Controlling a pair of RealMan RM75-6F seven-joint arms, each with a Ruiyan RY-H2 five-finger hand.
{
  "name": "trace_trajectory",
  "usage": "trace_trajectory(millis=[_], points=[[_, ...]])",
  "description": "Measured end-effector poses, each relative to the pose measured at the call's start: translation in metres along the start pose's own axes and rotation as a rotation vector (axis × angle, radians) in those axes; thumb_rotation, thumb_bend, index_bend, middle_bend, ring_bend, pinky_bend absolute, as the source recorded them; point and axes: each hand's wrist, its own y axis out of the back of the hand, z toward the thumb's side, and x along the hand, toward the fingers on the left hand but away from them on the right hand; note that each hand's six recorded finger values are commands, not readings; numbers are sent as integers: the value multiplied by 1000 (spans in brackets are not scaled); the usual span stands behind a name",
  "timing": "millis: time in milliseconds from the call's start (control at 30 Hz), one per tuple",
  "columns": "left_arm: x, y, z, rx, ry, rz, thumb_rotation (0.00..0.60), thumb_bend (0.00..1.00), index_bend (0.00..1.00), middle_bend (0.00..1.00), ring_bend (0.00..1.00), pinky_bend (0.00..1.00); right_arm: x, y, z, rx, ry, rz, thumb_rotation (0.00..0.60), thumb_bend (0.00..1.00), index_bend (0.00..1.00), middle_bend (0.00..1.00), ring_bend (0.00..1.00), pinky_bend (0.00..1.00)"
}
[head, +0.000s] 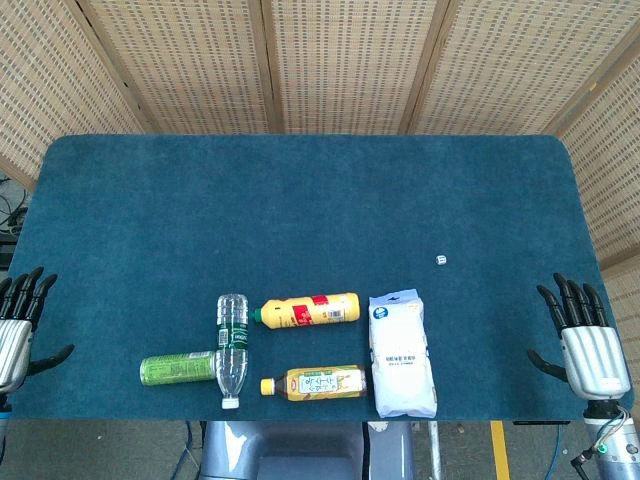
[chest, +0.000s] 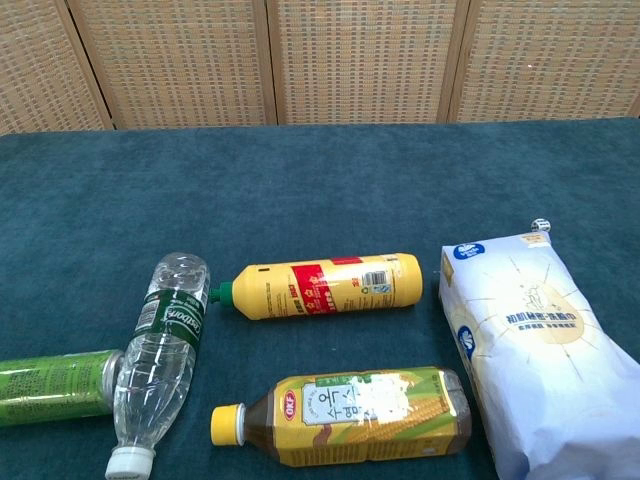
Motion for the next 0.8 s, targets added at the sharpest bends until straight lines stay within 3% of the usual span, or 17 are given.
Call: trace_trajectory(millis=[400, 800], points=[[1, -3, 1, 1, -5, -12, 600, 147, 0, 0, 0, 0, -11, 2, 8, 5, 14, 7, 600, 182, 99, 0, 0, 32], [0, -1, 1, -9, -11, -7, 600, 148, 0, 0, 0, 0, -71, 24, 42, 105, 65, 1, 600, 189, 142, 0, 0, 32]])
